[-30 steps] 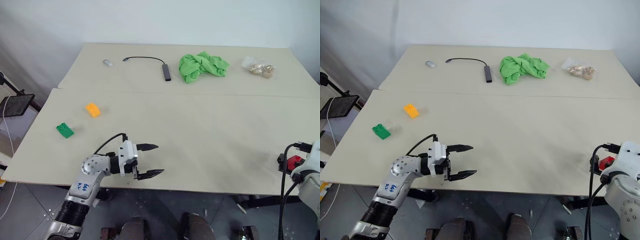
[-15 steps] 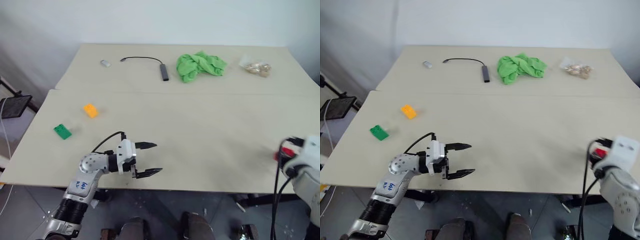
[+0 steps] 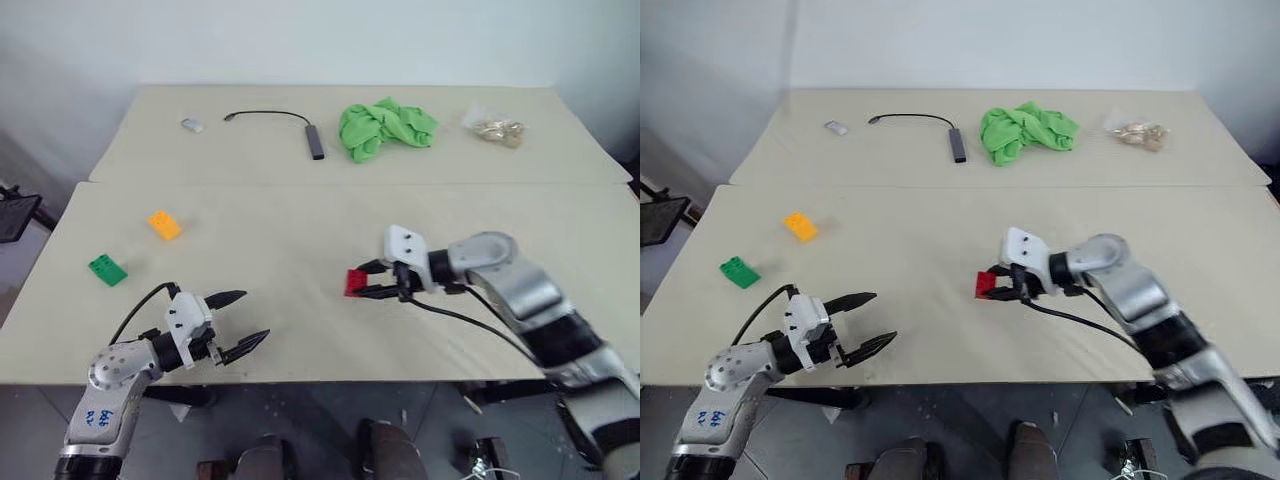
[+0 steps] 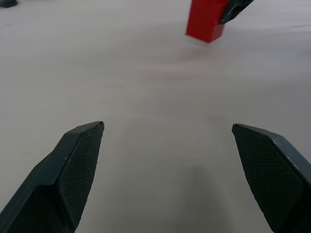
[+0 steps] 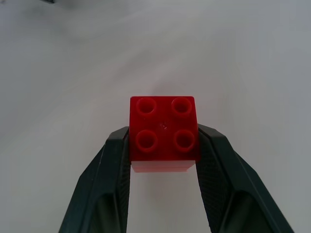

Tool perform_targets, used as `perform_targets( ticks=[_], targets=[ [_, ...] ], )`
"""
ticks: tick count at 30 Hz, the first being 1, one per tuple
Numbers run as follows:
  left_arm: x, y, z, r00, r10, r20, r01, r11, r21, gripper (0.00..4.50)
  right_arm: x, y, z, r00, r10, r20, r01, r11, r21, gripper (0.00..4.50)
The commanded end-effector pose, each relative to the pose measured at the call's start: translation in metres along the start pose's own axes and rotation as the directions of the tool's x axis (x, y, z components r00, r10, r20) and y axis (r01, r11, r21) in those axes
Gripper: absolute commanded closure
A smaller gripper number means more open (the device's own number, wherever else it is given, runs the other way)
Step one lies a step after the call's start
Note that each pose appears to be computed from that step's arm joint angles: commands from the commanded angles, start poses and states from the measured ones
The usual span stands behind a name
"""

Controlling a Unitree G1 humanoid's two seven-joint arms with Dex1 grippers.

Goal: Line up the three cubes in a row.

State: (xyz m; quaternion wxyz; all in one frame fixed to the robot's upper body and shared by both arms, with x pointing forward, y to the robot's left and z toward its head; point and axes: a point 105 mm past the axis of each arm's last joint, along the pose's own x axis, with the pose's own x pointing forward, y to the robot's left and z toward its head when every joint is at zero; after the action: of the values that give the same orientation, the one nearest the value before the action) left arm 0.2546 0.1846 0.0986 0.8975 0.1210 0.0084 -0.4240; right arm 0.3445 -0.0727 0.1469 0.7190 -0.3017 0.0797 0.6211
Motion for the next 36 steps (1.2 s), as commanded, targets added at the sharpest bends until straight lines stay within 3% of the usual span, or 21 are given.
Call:
perform_targets(
  ticks=[1, 6, 11, 15, 16, 18, 21, 25, 28, 31, 36],
  targets=[
    [-0.017, 0.0, 0.012, 0.997, 0.073, 0.012, -0.074, 0.997, 0.027, 0.0, 0.006, -0.013, 0.001, 1.0, 0.007, -0.001, -0.008, 0.997, -0.083, 3.03],
    [-0.028, 0.002, 0.012, 0.99, 0.144, -0.001, -0.144, 0.989, 0.02, 0.0, 0.016, -0.017, -0.001, 0.999, 0.037, 0.006, -0.037, 0.997, -0.075, 3.03],
    [-0.039, 0.017, 0.013, 0.963, 0.268, 0.031, -0.268, 0.963, -0.007, 0.0, 0.013, -0.025, 0.012, 0.997, -0.008, 0.082, 0.015, 0.996, -0.082, 1.38],
    [-0.069, 0.041, 0.012, 0.867, 0.492, 0.082, -0.486, 0.87, -0.08, 0.0, -0.02, -0.031, 0.036, 0.948, -0.103, 0.3, 0.147, 0.981, -0.125, 0.12],
    [-0.08, 0.046, 0.01, 0.829, 0.553, 0.086, -0.545, 0.833, -0.1, 0.0, -0.03, -0.025, 0.038, 0.922, -0.111, 0.371, 0.158, 0.982, -0.099, 0.03],
    [-0.101, 0.051, 0.003, 0.757, 0.648, 0.08, -0.635, 0.76, -0.143, 0.0, -0.046, -0.013, 0.039, 0.869, -0.133, 0.476, 0.171, 0.985, -0.036, 0.03],
    [-0.129, 0.054, -0.007, 0.645, 0.761, 0.062, -0.739, 0.643, -0.201, 0.0, -0.059, 0.01, 0.028, 0.832, -0.163, 0.53, 0.182, 0.983, 0.016, 0.03],
    [-0.182, 0.057, -0.026, 0.401, 0.916, 0.006, -0.877, 0.385, -0.286, 0.0, -0.076, 0.031, 0.001, 0.776, -0.251, 0.578, 0.25, 0.965, 0.083, 0.03],
    [-0.197, 0.056, -0.035, 0.346, 0.938, -0.036, -0.906, 0.324, -0.271, 0.0, -0.077, 0.042, -0.012, 0.78, -0.254, 0.572, 0.197, 0.967, 0.162, 0.03],
    [-0.198, 0.06, -0.042, 0.339, 0.939, -0.065, -0.923, 0.319, -0.213, 0.0, -0.074, 0.045, -0.016, 0.786, -0.261, 0.56, 0.209, 0.965, 0.157, 0.03],
    [-0.16, 0.068, -0.028, 0.357, 0.934, -0.025, -0.916, 0.345, -0.204, 0.0, -0.068, 0.043, -0.014, 0.778, -0.268, 0.568, 0.216, 0.963, 0.159, 0.03]
  ],
)
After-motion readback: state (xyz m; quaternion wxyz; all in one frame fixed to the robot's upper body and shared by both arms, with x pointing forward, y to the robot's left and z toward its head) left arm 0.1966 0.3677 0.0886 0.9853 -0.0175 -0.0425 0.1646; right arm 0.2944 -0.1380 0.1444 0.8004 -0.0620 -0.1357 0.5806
